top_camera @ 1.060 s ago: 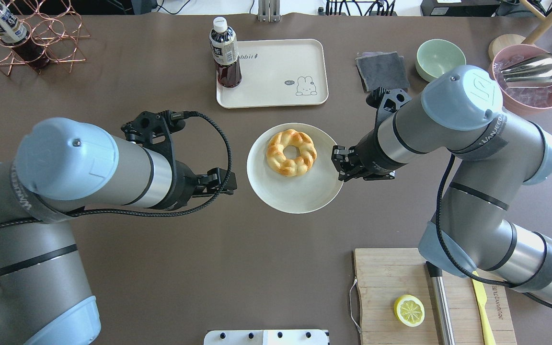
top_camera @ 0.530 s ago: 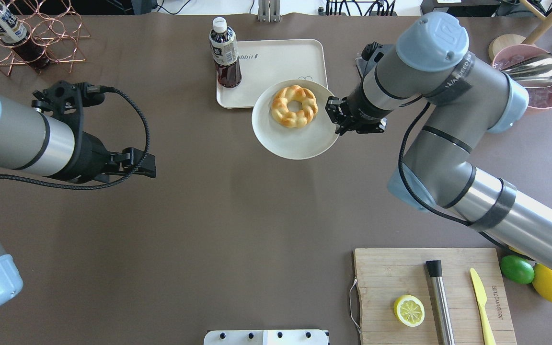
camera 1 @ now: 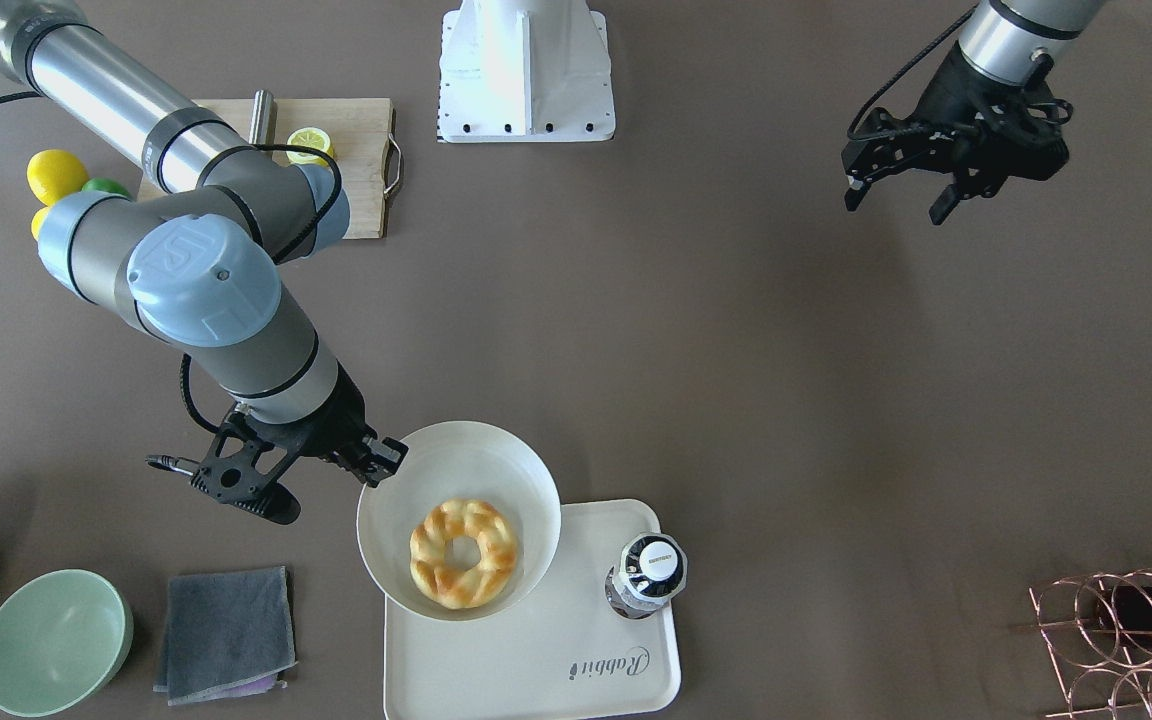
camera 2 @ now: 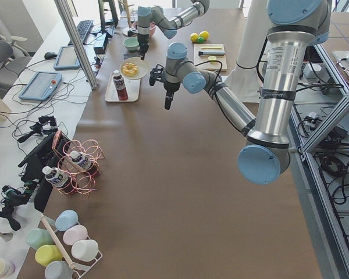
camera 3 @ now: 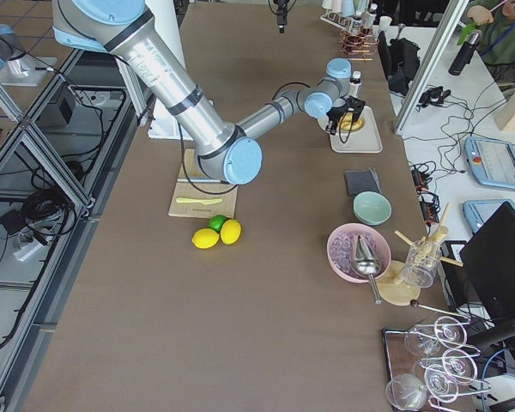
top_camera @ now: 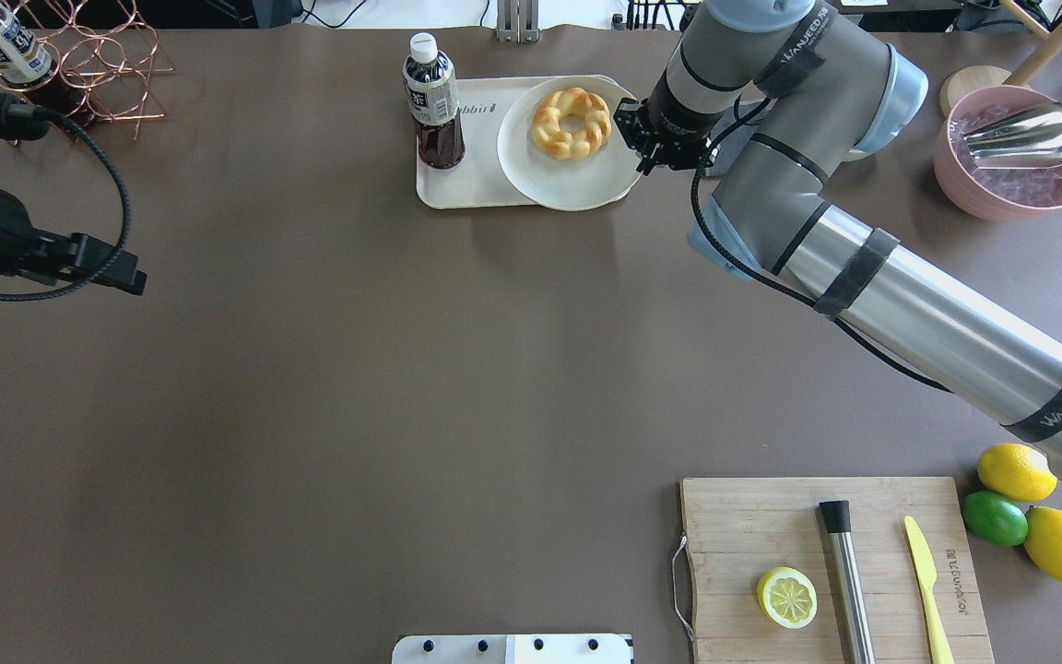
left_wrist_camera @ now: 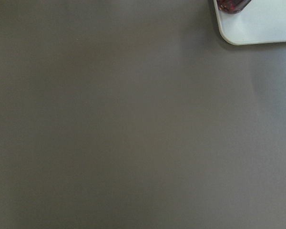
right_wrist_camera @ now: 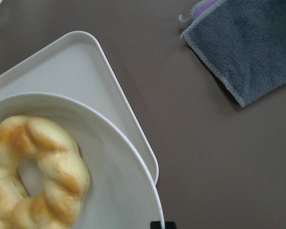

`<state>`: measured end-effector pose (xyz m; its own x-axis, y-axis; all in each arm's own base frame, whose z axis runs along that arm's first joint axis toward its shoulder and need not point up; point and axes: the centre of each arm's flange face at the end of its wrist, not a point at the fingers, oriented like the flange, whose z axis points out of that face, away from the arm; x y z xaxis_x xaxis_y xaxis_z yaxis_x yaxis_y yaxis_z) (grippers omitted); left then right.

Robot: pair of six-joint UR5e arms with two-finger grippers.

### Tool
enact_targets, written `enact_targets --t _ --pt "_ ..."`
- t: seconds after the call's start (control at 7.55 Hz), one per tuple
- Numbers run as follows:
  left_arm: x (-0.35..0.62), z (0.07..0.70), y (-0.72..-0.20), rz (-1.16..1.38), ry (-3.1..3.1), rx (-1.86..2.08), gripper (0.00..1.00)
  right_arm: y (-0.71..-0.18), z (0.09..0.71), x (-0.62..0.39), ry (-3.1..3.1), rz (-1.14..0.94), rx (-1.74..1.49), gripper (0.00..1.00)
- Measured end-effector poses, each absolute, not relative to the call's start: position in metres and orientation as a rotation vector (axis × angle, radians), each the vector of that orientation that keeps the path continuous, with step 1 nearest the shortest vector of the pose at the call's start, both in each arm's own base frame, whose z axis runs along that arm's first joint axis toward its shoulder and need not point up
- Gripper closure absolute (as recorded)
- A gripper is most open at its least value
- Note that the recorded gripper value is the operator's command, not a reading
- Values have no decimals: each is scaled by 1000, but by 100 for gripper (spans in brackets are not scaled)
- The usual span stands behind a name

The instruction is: Place donut on tray

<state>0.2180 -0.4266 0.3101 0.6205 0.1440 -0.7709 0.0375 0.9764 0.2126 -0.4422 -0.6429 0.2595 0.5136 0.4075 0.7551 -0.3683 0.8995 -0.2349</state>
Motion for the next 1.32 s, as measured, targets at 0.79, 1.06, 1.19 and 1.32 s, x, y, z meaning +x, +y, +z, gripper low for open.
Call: enact_targets --t 0.79,1.06,1.19,1.32 --pt "78 396 -484 180 883 281 2 -728 283 -507 -912 531 -29 61" --pt "75 397 -484 179 882 281 2 -720 267 -527 -936 509 -16 0" --pt "75 397 -484 178 882 281 2 -717 261 -531 -946 497 -4 0" --pt "75 397 -485 177 882 280 2 -716 256 -528 -957 490 7 0"
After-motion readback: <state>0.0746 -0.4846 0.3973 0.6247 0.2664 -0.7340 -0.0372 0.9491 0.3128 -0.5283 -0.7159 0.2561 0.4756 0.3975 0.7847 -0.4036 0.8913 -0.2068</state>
